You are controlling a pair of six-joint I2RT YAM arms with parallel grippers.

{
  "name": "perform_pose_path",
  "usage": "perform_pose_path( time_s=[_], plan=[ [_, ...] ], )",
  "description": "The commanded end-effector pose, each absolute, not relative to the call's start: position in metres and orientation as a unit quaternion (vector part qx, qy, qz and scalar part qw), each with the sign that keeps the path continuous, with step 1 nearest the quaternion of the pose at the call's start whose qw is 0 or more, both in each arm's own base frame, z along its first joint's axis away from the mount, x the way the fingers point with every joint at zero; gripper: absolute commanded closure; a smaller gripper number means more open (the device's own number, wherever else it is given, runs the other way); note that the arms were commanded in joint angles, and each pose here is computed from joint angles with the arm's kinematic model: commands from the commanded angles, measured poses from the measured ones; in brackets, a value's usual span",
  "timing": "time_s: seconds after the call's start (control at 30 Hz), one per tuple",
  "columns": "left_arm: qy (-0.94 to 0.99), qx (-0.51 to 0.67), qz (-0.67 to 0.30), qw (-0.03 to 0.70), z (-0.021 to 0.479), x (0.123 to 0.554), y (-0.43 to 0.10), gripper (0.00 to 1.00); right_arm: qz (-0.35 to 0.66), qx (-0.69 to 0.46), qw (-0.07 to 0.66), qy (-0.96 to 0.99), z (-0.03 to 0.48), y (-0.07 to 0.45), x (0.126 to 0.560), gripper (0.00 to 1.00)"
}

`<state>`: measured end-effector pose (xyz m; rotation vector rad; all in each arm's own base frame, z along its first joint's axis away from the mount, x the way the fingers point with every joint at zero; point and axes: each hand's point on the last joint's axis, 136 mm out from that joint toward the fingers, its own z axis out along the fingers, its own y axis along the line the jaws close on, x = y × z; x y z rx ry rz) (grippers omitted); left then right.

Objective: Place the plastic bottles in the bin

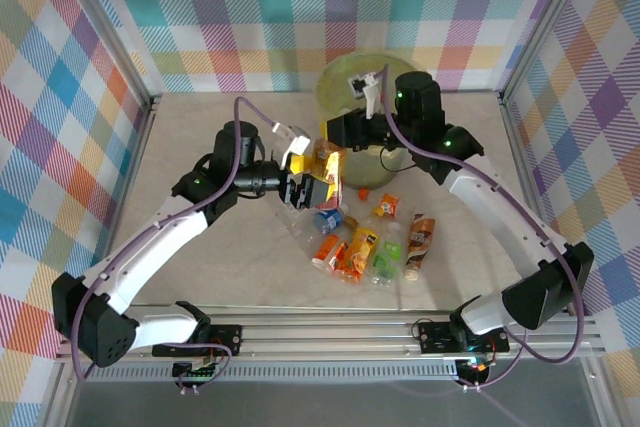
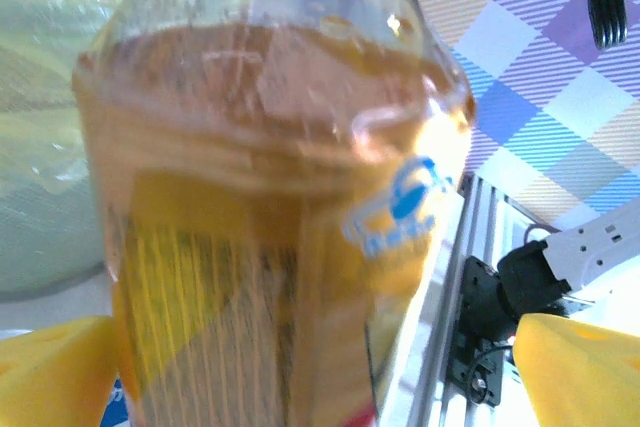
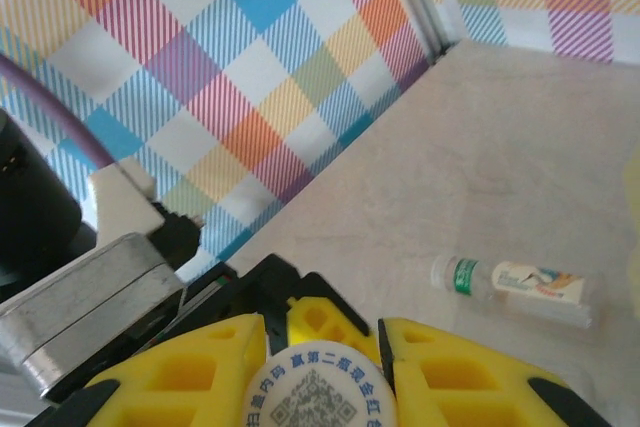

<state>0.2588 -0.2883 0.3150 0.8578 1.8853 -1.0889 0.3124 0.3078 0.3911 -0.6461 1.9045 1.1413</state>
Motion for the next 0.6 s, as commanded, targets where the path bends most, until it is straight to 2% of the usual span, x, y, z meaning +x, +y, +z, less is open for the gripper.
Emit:
perform_pose_path(
  time_s=[0.0,0.33,0.57],
  plan=[
    [0.737,0.336,-0.405,0.423,0.326,0.251,-0.276,0.0,0.39,-0.253,0.494,0.735,0.436,0.288,0.324,1.0],
    [0.777,0.247,-0.33,0.475,0.33,0.263,-0.236,0.0,0.258,-0.181,0.643,0.698,0.513,0.241,0.376,1.0],
    [0.799,0.224,-0.3,0.471,0.315,0.272,-0.227,0.0,0.191,-0.119,0.663,0.714,0.514,0.217,0.447,1.0]
  ],
)
